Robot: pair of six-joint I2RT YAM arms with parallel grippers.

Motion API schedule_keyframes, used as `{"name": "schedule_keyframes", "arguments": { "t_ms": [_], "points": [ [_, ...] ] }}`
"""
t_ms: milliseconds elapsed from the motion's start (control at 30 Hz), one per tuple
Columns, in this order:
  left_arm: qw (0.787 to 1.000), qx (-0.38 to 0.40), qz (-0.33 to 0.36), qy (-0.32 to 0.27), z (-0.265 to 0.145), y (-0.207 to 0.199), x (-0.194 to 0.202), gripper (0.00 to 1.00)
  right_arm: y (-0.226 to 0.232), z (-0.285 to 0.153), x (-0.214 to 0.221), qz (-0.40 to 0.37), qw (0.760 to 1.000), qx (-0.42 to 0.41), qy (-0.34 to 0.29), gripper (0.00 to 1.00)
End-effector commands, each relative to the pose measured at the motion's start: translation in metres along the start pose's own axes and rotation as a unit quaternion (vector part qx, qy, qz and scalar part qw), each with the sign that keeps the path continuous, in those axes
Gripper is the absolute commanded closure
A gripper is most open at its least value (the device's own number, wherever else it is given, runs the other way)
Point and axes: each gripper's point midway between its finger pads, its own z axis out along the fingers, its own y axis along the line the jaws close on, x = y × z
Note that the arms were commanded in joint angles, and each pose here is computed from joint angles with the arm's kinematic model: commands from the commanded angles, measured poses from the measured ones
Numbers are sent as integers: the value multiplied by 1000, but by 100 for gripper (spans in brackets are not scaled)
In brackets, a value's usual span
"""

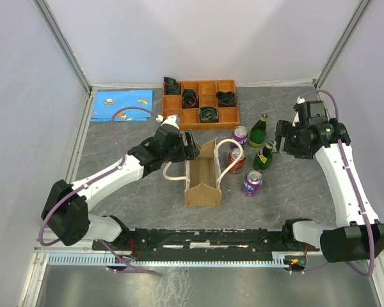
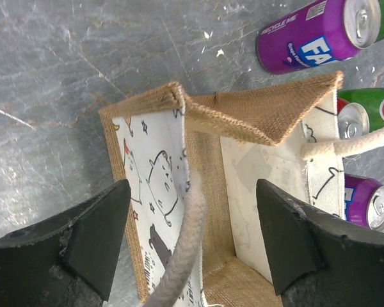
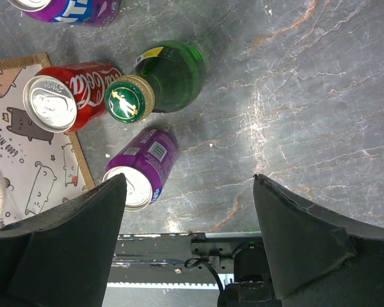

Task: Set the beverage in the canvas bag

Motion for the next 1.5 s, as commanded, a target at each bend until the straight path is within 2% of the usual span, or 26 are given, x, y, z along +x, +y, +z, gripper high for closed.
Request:
{"name": "schedule_keyframes", "arguments": {
  "t_ms": [0, 133, 267, 367, 533, 700, 900, 1067, 1233, 1467],
  "points": [
    [996, 33, 53, -66, -13, -18, -34, 14, 7, -8, -19, -2, 999, -14, -38, 12],
    [993, 18, 68, -92, -18, -16, -49, 11, 7, -8, -29, -5, 1000, -3, -27, 12],
    [987, -7, 77, -141, -30, -12, -78, 11, 1, -5, -32, -12, 999, 29, 29, 13],
    [981, -17, 94, -170, -40, -12, -95, 12, 6, -4, -39, -4, 1000, 21, 14, 15],
    [977, -23, 109, -180, -43, -8, -99, 12, 10, -3, -42, 12, 1000, 12, -5, 16],
    [977, -24, 115, -176, -44, -4, -95, 12, 7, -10, -50, 27, 995, 15, -95, 15],
    [977, -26, 122, -171, -42, -1, -91, 12, 9, -7, -39, 34, 989, 42, -134, 15],
    [978, -23, 123, -164, -39, 0, -87, 12, 8, -12, -45, 47, 968, 68, -237, 14],
    [979, -19, 124, -161, -37, 0, -83, 13, 12, 3, -41, 17, 962, 89, -257, 13],
    [978, -18, 127, -162, -36, 2, -80, 13, 29, 26, -38, 9, 953, 68, -296, 13]
  ]
}}
